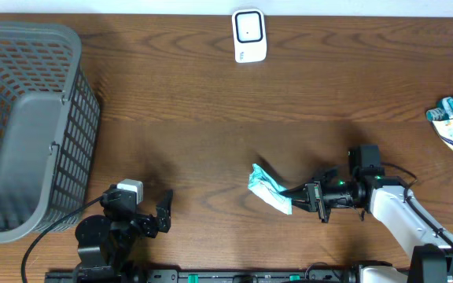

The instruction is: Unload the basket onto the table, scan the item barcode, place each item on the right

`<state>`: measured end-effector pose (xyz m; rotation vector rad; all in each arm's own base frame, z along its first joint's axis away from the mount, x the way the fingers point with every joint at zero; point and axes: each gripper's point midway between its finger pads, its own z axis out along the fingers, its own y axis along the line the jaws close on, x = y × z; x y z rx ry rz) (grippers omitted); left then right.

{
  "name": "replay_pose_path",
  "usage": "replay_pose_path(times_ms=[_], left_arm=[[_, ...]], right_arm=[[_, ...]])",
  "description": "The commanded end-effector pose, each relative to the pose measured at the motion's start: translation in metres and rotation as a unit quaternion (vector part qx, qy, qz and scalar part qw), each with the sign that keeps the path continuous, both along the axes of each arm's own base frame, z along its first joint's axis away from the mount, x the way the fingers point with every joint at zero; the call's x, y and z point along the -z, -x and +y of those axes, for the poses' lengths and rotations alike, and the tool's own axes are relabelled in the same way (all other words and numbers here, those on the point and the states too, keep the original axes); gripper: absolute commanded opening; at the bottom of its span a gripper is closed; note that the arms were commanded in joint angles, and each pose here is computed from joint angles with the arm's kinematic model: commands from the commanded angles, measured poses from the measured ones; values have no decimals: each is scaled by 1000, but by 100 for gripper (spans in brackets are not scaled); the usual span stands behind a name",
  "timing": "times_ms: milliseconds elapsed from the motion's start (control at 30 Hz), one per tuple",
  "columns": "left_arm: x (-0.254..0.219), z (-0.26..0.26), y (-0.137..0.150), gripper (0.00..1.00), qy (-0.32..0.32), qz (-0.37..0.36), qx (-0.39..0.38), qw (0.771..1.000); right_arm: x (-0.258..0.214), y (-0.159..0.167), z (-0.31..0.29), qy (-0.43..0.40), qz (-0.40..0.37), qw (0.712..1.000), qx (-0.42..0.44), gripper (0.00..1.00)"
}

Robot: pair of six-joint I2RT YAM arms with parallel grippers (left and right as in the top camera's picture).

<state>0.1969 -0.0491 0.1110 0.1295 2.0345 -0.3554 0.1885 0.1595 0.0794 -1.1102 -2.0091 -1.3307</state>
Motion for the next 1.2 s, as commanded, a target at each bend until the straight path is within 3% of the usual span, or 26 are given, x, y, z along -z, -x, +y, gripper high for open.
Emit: replay_pose_path(times_ms=[0, 67, 267, 400, 500, 533, 600, 633, 667, 800, 833, 867, 900, 967, 1067, 1167], left_arm=[[-3, -1, 0, 98, -5, -8, 6, 1000], [-3, -1, 0, 98, -5, -8, 6, 1000], [-3, -1, 0, 98, -5, -8, 6, 1000], [-3, -1, 0, 98, -5, -8, 6, 1000], [-3, -1, 0, 98, -5, -8, 6, 1000], [-3, -1, 0, 98, -5, -8, 6, 1000], [-3, -1, 0, 98, -5, -8, 6, 1000], [-3, -1, 0, 98, -5, -8, 6, 1000], [-3, -1, 0, 98, -5, -8, 6, 1000], [-3, -1, 0, 98, -5, -8, 6, 1000], [-3, -1, 0, 98, -5, -8, 6, 1000], [-3, -1, 0, 98, -5, -8, 6, 1000], [-3, -1, 0, 98, -5, -8, 6, 1000], [-3, -1, 0, 98, -5, -8, 6, 1000], [-3, -1, 0, 98, -5, -8, 6, 1000], [-3, -1, 0, 98, -5, -8, 6, 1000]], right_arm=[[-54, 10, 12, -161, 81, 984, 4, 1], [-65, 12, 13, -193, 91, 977, -1, 1], [-65, 14, 13, -192, 244, 950, 34, 1], [-56, 13, 13, -168, 268, 947, 49, 1], [-11, 9, 3, -41, 256, 961, 94, 1], [26, 7, -16, 75, 241, 959, 131, 1], [69, 7, -56, 242, 198, 936, 160, 2], [89, 9, -87, 356, 146, 912, 145, 1], [92, 6, -96, 389, 108, 907, 120, 1], [77, -46, -78, 354, -140, 925, 7, 4], [63, -62, -63, 318, -240, 917, -37, 8], [56, -68, -56, 300, -282, 910, -52, 11], [39, -82, -42, 262, -363, 891, -72, 20], [20, -94, -34, 238, -406, 880, -70, 34], [5, -97, -27, 236, -433, 865, -91, 36], [-32, -98, -9, 250, -509, 810, -151, 40]])
